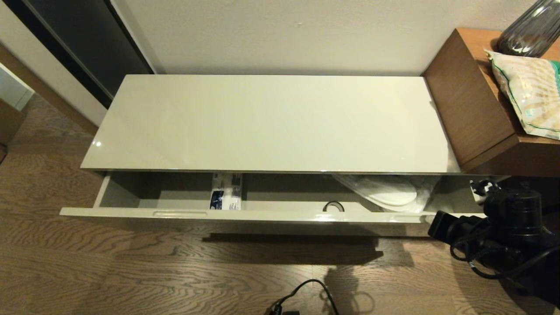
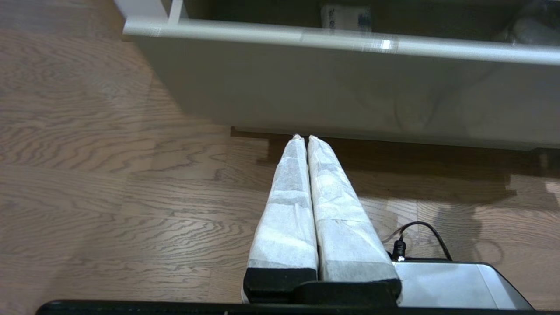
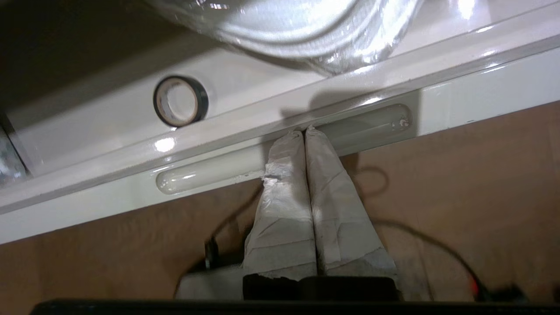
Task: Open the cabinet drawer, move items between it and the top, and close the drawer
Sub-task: Open the drawer
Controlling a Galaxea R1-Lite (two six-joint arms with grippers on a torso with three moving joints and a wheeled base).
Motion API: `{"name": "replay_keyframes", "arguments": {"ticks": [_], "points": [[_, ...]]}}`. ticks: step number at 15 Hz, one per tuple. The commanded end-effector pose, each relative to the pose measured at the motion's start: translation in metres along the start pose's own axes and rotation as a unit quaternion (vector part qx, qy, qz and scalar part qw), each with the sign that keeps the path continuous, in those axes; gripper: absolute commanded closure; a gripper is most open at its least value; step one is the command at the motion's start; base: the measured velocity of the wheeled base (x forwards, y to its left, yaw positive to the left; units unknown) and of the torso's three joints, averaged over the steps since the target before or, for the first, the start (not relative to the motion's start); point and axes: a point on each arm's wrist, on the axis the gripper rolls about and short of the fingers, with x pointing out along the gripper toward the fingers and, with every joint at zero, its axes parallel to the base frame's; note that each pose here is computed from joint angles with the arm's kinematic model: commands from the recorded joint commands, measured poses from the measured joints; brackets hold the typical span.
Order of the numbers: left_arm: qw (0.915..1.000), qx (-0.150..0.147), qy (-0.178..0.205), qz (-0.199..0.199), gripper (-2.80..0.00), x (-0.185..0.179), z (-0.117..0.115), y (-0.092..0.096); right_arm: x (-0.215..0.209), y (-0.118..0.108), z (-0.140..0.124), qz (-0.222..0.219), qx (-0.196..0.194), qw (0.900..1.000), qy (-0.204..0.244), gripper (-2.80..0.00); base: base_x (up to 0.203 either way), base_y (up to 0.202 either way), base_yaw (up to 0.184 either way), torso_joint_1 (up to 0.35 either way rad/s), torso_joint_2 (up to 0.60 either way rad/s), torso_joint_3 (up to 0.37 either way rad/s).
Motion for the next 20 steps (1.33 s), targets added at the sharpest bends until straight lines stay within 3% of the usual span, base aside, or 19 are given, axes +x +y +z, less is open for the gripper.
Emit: {"name": "replay_keyframes", "arguments": {"ticks": [1,9,12,15,20], "points": [[1.0000,-0.001,-0.002,0.000,0.00,0.000,0.000,0.000,-0.029,-0.003,0.004,0.013,0.006,1.000,-0.025,0.00,0.000,0.000,0.000,0.000,0.00,0.000],[1.0000,-0.001,-0.001,0.000,0.00,0.000,0.000,0.000,-0.130,-0.034,-0.024,0.010,0.005,1.000,-0.019,0.00,0.000,0.000,0.000,0.000,0.00,0.000],[1.0000,-0.001,-0.001,0.000,0.00,0.000,0.000,0.000,-0.173,-0.034,-0.011,0.025,0.019,0.999,-0.029,0.00,0.000,0.000,0.000,0.000,0.00,0.000],[1.0000,-0.001,-0.001,0.000,0.00,0.000,0.000,0.000,-0.172,-0.030,-0.004,0.026,0.034,0.999,-0.013,0.00,0.000,0.000,0.000,0.000,0.00,0.000],[1.0000,-0.001,-0.001,0.000,0.00,0.000,0.000,0.000,-0.187,-0.024,0.012,0.011,0.012,1.000,0.008,0.00,0.000,0.000,0.000,0.000,0.00,0.000]]}}
